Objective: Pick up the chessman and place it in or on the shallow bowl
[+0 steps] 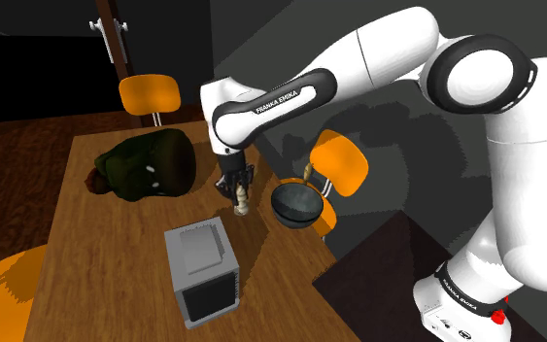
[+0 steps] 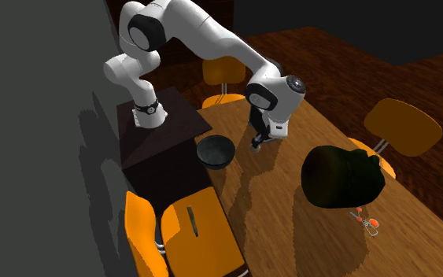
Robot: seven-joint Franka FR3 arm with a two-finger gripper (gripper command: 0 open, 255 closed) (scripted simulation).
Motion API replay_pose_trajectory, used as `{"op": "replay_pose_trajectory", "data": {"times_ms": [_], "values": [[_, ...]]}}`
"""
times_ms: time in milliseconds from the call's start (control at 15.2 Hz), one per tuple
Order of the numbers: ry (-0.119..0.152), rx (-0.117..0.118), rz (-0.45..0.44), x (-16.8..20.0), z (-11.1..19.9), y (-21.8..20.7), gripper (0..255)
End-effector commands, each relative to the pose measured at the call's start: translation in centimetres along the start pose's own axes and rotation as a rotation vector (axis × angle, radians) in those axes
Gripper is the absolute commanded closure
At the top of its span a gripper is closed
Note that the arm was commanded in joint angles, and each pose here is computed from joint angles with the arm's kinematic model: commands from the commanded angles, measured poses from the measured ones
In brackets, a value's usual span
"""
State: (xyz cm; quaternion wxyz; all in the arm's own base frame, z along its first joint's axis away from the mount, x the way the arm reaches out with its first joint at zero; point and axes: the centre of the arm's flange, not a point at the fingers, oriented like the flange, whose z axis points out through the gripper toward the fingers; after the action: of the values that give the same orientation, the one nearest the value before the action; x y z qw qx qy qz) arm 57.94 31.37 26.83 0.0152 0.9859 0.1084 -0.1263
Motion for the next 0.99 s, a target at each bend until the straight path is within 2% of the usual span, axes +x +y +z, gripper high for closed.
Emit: {"op": "replay_pose_trajectory", "data": {"times_ms": [0,924], "values": [[0.0,0.0,0.0,-0.3,-1.1,0.1,255],[0.0,0.0,0.0,-2.2,-8.2,0.1,255]]}}
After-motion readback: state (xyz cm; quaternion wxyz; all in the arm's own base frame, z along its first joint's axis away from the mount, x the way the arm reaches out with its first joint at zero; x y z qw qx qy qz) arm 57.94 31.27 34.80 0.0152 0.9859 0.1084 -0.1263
